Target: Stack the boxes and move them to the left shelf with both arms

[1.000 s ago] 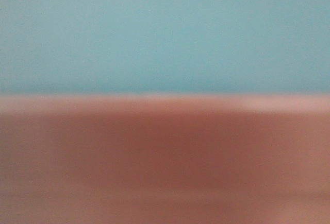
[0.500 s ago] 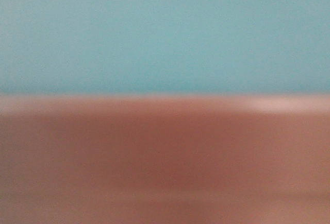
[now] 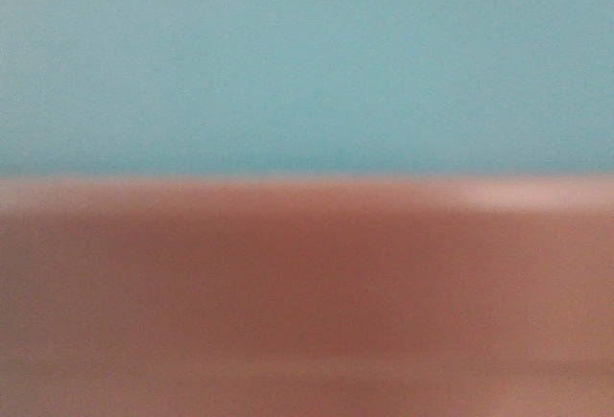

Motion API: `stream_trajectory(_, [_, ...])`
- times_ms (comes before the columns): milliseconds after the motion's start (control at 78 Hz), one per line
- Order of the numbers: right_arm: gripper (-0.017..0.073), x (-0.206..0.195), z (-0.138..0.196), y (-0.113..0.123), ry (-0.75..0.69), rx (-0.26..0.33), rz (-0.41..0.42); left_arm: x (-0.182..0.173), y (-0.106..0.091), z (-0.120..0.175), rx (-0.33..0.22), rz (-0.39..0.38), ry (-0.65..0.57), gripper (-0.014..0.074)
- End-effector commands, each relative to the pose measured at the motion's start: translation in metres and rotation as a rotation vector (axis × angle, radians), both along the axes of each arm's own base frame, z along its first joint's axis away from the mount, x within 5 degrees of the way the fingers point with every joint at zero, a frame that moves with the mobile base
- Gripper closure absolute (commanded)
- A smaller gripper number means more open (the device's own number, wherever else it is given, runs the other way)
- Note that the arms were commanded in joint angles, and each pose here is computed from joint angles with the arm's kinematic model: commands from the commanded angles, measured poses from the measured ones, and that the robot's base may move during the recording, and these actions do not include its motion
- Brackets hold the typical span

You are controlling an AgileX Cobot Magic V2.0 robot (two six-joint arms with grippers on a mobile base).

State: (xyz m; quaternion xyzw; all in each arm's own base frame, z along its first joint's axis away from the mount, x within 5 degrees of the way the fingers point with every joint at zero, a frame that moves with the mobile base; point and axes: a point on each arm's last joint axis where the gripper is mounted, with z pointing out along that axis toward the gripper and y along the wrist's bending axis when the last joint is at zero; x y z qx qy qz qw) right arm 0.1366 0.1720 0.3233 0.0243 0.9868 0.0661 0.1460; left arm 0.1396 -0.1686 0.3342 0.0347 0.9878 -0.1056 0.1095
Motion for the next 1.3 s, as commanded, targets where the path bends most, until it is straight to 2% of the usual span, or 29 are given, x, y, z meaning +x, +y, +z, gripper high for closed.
stream_trajectory(0, [0.0506, -0.0009, 0.0145, -0.0088, -0.05, -0.011, -0.005, -0.0083, 0.0074, 0.015, -0.008, -0.011, -0.002, 0.0596])
stream_trajectory(1283, [0.0506, -0.0009, 0.0145, -0.0088, -0.05, -0.011, -0.005, -0.0083, 0.0074, 0.015, -0.008, -0.011, -0.002, 0.0596])
